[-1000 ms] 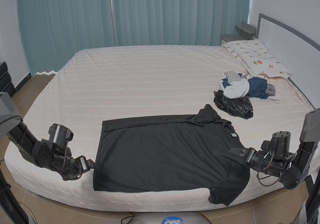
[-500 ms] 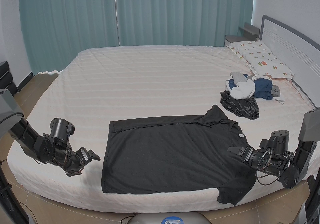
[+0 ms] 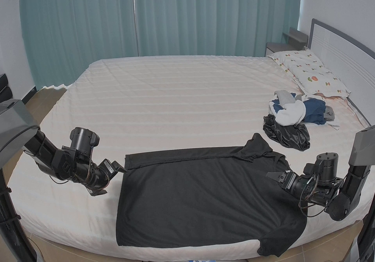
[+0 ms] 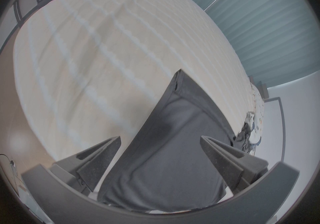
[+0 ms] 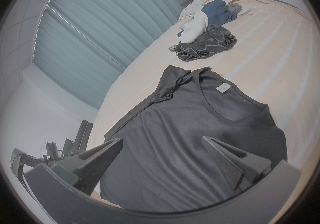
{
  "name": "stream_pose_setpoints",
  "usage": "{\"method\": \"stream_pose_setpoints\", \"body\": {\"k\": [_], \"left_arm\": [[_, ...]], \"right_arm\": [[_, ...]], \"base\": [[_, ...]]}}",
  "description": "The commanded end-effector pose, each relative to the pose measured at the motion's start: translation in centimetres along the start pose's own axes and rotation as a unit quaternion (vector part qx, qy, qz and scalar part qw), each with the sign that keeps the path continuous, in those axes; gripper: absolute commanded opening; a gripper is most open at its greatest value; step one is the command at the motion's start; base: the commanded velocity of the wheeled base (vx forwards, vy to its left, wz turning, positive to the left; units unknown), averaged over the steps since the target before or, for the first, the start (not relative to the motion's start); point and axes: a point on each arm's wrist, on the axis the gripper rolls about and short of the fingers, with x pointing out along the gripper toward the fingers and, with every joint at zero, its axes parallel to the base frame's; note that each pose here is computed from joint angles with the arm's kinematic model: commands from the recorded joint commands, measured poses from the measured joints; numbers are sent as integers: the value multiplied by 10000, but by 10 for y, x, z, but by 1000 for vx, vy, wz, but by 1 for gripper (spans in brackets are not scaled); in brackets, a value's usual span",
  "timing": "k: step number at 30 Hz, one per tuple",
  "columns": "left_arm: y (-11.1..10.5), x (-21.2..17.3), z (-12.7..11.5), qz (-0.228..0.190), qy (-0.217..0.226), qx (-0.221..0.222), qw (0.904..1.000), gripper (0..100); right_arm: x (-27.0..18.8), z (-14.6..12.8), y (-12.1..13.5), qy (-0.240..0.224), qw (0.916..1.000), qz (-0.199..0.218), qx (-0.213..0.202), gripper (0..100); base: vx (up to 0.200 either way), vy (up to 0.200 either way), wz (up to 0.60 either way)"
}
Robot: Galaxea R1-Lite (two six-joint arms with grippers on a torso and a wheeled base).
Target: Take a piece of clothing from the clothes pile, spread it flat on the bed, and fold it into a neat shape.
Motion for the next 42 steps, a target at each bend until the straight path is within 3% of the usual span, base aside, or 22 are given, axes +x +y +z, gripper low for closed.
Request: {"method": "stream_pose_setpoints", "body": {"k": [1, 10, 15, 22, 42], "left_arm": [[-9, 13, 7, -68, -39, -96, 9999, 100], [-38, 59, 19, -223, -133, 20, 9997, 100], [-58, 94, 30, -245, -487, 116, 9984, 100], [-74, 101, 38, -167, -605, 168, 9979, 100], [-79, 121, 42, -95, -561, 168, 9982, 100]], "right_arm": [[0, -1, 0, 17, 10000, -7, 1, 100], [-1, -3, -2, 67, 10000, -42, 21, 100], [-2, -4, -2, 90, 9999, -62, 26, 100], [-3, -5, -3, 113, 9999, -82, 30, 100], [4, -9, -10, 65, 9997, -241, 26, 100]], "base": [[0, 0, 0], [0, 0, 0], [0, 0, 0], [0, 0, 0], [0, 0, 0]]}}
